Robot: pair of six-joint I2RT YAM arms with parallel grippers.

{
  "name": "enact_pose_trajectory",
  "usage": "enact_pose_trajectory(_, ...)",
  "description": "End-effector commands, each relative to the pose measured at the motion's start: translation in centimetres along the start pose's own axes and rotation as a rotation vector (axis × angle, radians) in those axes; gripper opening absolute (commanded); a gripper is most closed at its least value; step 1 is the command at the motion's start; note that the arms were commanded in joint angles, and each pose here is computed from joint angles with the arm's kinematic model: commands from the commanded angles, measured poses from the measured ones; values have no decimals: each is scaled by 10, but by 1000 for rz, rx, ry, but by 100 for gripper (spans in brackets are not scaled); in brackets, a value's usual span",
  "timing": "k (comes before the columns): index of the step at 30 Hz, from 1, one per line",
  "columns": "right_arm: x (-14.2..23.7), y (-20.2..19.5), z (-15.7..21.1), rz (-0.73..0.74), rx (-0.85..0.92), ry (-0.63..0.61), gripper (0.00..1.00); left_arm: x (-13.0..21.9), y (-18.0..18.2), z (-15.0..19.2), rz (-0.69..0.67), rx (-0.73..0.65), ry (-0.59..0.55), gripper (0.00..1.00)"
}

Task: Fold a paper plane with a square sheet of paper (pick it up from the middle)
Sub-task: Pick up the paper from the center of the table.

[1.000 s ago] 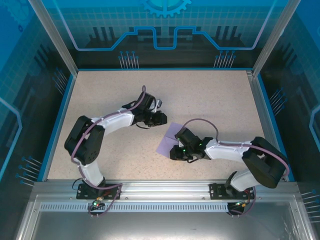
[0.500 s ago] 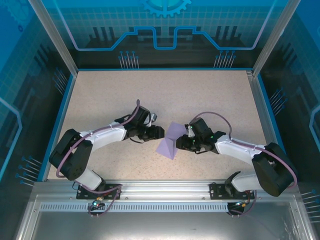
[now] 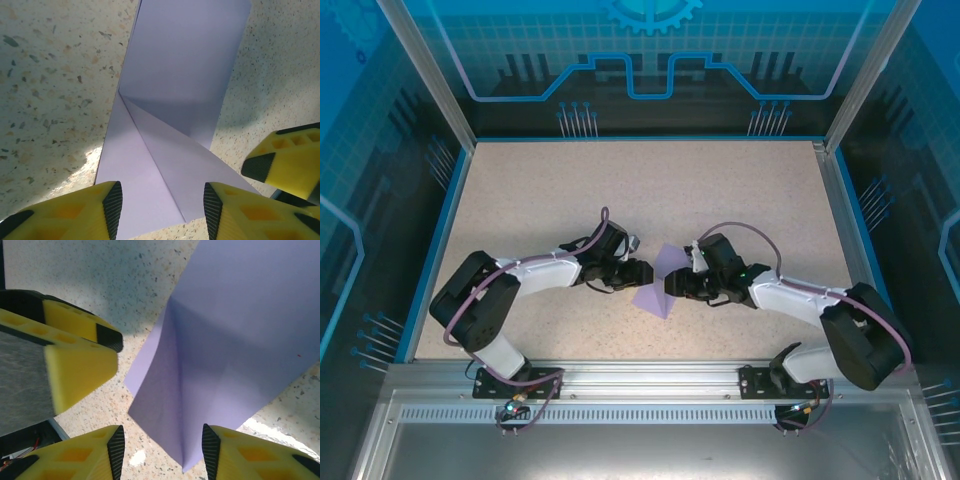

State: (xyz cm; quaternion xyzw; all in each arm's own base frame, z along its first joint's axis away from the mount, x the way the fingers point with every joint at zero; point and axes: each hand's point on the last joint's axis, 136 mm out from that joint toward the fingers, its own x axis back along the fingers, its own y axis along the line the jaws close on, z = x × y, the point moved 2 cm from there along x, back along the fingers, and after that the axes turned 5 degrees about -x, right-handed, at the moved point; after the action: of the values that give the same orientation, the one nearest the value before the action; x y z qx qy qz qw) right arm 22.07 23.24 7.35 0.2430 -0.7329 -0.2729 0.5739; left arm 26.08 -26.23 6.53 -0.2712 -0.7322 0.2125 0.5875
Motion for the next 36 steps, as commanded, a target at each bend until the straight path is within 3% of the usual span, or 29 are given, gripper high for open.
enact_pose_trajectory(1,-9,7,2,-19,47,27,48,3,4,3,-35,0,0,51)
enact_pose_trajectory(7,-18,7,3,27,79,33,46,9,12,5,-65,9,-8,52)
enact_pose_trajectory(17,-33,12,4,107,136,46,29,20,18,8,-85,17,-20,54)
enact_pose_trajectory(21,-38,14,4,104,138,50,18,23,18,9,-71,25,-22,61)
enact_pose_trajectory(27,-26,29,0,61,162,19,6,39,13,6,-36,44,-65,67)
enact_pose_trajectory(36,-3,55,-16,-137,118,-33,2,62,3,-1,92,115,-165,69)
